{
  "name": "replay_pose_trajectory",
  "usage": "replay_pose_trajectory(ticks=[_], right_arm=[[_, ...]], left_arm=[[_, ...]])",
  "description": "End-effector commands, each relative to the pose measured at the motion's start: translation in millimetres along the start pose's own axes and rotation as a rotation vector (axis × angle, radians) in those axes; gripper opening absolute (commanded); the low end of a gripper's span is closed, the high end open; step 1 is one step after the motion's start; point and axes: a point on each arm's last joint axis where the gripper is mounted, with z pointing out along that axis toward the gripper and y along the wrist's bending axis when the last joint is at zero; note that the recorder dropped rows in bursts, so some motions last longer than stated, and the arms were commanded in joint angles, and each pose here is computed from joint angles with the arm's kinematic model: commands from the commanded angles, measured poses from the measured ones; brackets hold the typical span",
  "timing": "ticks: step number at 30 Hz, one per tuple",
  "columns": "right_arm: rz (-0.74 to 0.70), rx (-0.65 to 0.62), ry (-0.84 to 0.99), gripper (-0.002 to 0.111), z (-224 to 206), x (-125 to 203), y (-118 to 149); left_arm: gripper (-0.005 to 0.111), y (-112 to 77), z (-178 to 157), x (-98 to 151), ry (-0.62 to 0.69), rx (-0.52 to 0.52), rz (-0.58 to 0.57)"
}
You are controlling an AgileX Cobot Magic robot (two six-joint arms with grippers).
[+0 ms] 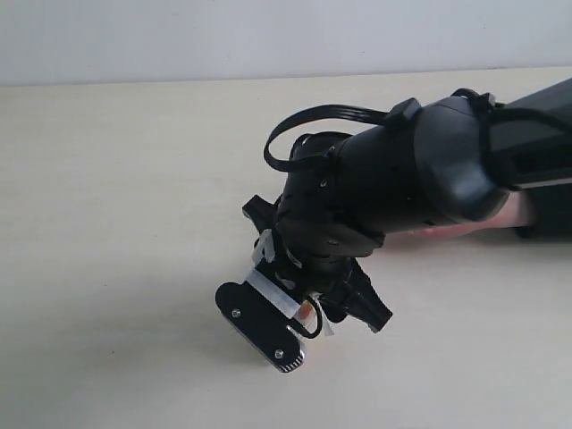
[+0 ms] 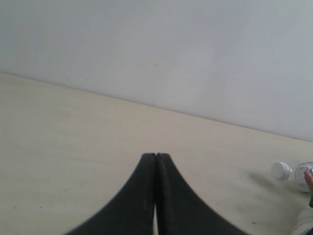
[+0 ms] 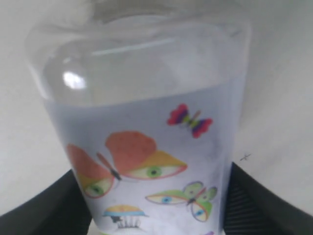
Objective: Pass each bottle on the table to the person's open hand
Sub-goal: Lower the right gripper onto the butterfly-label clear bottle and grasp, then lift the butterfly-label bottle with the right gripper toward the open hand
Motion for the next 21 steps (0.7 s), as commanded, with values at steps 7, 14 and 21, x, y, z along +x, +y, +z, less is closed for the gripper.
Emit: replay_pose_trajectory(ticks=[7,14,21], right_arm=[[-0.035,0.236,0.031,0.0,-46,4,-18],[0.347,0.379,0.363,0.0,-91,26,-37],[1.166,0.314,0.308,0.0,-144,57,-53]], left_arm=[[0.0,0.6,0,1,-0.004,-0.003,0.003],[0.0,0.6,0,1,-0.004,-0.003,0.003],[0.0,0.6,0,1,-0.004,-0.003,0.003]])
